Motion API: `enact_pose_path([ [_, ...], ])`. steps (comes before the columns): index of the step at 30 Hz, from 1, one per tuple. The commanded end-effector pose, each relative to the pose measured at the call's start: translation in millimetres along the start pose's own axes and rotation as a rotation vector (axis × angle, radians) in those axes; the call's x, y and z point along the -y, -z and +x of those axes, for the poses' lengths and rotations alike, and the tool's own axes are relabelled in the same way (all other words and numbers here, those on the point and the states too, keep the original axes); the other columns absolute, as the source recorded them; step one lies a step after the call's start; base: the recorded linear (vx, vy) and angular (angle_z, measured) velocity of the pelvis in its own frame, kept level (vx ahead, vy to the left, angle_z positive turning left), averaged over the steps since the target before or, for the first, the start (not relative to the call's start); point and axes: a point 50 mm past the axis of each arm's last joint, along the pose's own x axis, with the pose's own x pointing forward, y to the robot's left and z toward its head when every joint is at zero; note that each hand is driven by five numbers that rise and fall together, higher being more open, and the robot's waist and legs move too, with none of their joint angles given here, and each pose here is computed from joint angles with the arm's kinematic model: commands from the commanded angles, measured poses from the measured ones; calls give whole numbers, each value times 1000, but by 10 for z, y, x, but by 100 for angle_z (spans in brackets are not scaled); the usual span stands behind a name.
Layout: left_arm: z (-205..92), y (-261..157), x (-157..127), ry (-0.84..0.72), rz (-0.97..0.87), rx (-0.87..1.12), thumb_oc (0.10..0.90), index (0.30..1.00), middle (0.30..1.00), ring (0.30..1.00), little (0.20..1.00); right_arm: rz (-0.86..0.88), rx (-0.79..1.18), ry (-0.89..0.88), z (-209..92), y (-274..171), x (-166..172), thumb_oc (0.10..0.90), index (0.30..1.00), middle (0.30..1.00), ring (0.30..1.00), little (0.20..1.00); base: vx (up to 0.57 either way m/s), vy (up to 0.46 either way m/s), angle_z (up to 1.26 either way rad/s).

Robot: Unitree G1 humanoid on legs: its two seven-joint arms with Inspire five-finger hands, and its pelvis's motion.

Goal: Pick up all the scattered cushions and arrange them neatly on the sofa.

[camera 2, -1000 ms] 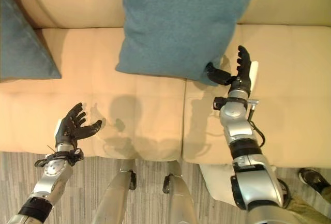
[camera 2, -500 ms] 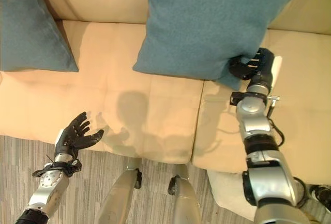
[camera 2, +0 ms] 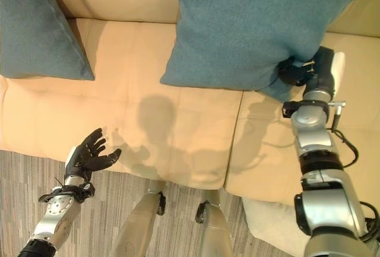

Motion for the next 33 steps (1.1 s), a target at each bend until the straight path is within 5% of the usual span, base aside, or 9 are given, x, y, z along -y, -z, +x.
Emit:
enact_pose_path([
  [1, -55, -228, -45, 20, 17, 138, 800, 900, 900, 900, 900, -13, 323, 153, 218, -761, 508, 400, 300, 300, 300, 300, 0, 0, 0],
  [12, -74, -193, -68, 6, 25, 123, 800, 900, 900, 900, 900, -26, 415, 199, 203, -974, 627, 400, 300, 300, 300, 300, 0, 0, 0],
  [13, -76, -190, -60, 8, 22, 122, 800, 900, 900, 900, 900, -21, 411, 192, 201, -965, 604, 605, 608, 608, 608, 608, 0, 0, 0],
  [14, -73, -188, -59, 8, 21, 121, 800, 900, 900, 900, 900, -18, 403, 181, 202, -947, 583, 751, 827, 827, 827, 827, 0, 0, 0],
  [15, -69, -192, -61, 7, 23, 122, 800, 900, 900, 900, 900, -20, 394, 169, 204, -930, 563, 800, 900, 900, 900, 900, 0, 0, 0],
  [25, -82, -190, -106, -31, 10, 120, 800, 900, 900, 900, 900, 1, 290, 42, -30, -442, 234, 800, 900, 900, 900, 900, -7, -1, 0],
  [33, -205, -37, -104, -55, -7, 50, 800, 900, 900, 900, 900, -59, 75, -150, -907, 551, -111, 800, 900, 900, 900, 900, 0, 23, 6],
])
